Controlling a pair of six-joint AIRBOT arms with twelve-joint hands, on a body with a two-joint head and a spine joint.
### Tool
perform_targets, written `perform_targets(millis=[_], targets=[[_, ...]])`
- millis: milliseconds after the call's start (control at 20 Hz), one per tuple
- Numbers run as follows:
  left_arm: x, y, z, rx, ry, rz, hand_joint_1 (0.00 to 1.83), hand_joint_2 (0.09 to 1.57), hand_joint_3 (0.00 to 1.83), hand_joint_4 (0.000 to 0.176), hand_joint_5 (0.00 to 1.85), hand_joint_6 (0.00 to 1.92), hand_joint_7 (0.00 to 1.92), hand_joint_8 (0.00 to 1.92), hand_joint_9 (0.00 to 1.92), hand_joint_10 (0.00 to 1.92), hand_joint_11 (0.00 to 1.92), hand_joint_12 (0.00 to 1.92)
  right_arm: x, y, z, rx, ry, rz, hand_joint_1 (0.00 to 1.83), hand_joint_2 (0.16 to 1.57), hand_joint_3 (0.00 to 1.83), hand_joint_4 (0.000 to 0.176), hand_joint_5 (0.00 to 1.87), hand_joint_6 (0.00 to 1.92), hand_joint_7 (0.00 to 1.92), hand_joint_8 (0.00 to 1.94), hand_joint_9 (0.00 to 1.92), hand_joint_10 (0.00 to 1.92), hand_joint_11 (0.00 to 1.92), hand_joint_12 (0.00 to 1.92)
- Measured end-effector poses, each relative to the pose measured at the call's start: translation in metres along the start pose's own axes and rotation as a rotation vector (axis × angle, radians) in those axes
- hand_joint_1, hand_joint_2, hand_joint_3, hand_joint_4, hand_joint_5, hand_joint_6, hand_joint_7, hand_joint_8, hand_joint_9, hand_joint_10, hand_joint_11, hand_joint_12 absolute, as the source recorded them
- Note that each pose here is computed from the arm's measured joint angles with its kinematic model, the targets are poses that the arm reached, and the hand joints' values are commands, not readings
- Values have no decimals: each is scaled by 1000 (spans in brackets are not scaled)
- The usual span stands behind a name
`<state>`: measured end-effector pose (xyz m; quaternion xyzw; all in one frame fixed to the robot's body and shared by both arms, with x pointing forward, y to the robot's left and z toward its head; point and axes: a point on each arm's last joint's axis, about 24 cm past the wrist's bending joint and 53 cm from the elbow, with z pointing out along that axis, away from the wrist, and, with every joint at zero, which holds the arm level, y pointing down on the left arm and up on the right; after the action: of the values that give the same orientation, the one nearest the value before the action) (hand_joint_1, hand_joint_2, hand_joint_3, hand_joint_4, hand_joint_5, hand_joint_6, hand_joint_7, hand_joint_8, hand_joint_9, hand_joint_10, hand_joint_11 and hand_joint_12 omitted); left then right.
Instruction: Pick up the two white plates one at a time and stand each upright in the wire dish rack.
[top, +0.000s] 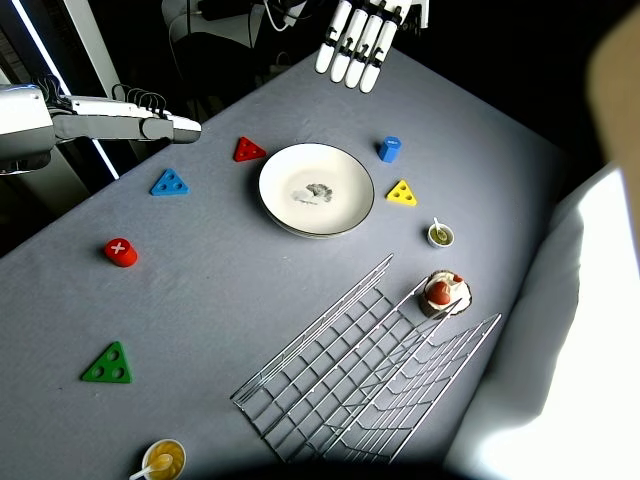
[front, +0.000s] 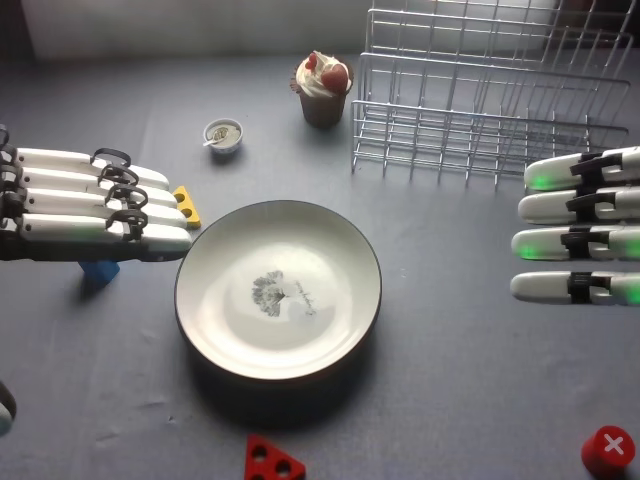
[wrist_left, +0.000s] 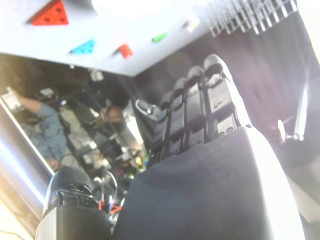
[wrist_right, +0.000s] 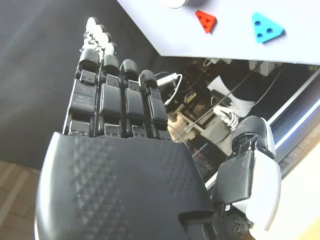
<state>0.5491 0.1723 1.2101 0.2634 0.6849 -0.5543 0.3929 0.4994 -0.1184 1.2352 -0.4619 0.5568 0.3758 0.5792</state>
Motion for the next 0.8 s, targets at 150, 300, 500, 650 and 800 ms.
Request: perform_targets(millis=[150, 300, 500, 650, 800], targets=[[-16, -8, -1, 33, -70, -22, 0, 953, 0, 0, 62, 0, 111, 2, 113, 3, 94, 55, 0, 0, 0, 1, -1, 1, 7, 939, 5, 0, 159, 0, 182, 0, 195, 3, 180, 33], [4, -7, 1, 30, 13, 1, 0, 960, 1, 0, 72, 7, 110, 3, 113, 3, 103, 55, 0, 0, 0, 1, 0, 0, 3, 934, 1, 0, 156, 0, 191, 3, 201, 3, 187, 30], [5, -9, 1, 36, 15, 0, 0, 967, 3, 0, 54, 1, 103, 3, 114, 2, 102, 48, 0, 0, 0, 2, 0, 0, 26, 933, 0, 0, 162, 3, 198, 3, 213, 5, 200, 30], [9, -9, 1, 36, 33, 5, 0, 963, 1, 0, 65, 4, 106, 2, 117, 2, 110, 46, 0, 0, 0, 2, 1, 0, 26, 943, 3, 0, 178, 8, 212, 8, 217, 9, 199, 26], [12, -10, 2, 40, 43, 5, 0, 960, 0, 0, 32, 0, 80, 0, 87, 0, 94, 36, 0, -1, 0, 2, 1, 0, 25, 945, 3, 0, 162, 1, 195, 1, 203, 1, 186, 16]])
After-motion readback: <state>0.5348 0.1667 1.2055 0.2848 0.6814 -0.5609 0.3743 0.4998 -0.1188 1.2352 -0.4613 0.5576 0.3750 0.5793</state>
